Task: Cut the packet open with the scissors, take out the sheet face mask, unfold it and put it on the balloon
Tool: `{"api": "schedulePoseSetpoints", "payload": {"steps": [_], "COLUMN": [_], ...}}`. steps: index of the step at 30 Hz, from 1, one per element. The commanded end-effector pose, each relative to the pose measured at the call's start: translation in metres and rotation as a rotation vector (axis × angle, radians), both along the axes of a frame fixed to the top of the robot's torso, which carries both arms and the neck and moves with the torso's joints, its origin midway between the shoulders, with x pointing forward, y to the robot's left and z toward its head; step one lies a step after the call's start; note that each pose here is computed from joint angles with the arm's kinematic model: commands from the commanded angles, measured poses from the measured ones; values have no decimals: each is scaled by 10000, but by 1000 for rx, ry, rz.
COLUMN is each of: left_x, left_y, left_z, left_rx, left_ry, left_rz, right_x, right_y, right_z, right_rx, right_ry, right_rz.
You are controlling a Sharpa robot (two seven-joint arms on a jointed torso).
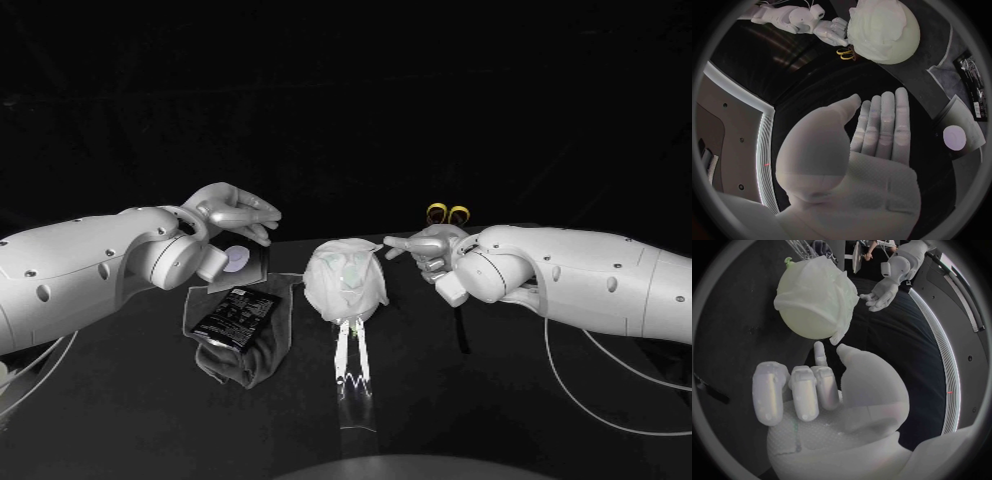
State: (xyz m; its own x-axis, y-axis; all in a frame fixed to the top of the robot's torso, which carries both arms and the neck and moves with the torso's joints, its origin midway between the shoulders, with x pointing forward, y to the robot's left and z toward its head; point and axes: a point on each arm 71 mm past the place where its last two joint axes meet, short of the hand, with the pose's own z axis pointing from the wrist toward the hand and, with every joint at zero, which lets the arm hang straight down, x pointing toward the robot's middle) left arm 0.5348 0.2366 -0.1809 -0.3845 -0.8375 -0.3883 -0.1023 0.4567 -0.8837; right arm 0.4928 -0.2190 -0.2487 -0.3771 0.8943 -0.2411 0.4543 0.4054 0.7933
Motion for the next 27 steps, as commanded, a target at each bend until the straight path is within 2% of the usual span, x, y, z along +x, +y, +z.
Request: {"api": "schedulePoseSetpoints", "payload": {"steps": [1, 7, 11, 19, 27], "left_x": [-17, -67, -107, -183, -250], "left_y": [-19, -69, -128, -242, -374], "left_z": [-15, -103, -162, -268, -371], "left_rx": [-34, -15, -14, -54, -58], "left_ry": [-16, -57, -106, -207, -235], "left_rz": [1, -35, -67, -85, -123], "right_x": [-10, -16, -12, 8, 14], "right_y": [21, 37, 62, 122, 162], "right_z": [20, 33, 36, 35, 30], "right_rx": [79, 104, 112, 117, 119], "right_ry": [6, 2, -1, -4, 0], "right_rz": [-40, -50, -51, -46, -33]}}
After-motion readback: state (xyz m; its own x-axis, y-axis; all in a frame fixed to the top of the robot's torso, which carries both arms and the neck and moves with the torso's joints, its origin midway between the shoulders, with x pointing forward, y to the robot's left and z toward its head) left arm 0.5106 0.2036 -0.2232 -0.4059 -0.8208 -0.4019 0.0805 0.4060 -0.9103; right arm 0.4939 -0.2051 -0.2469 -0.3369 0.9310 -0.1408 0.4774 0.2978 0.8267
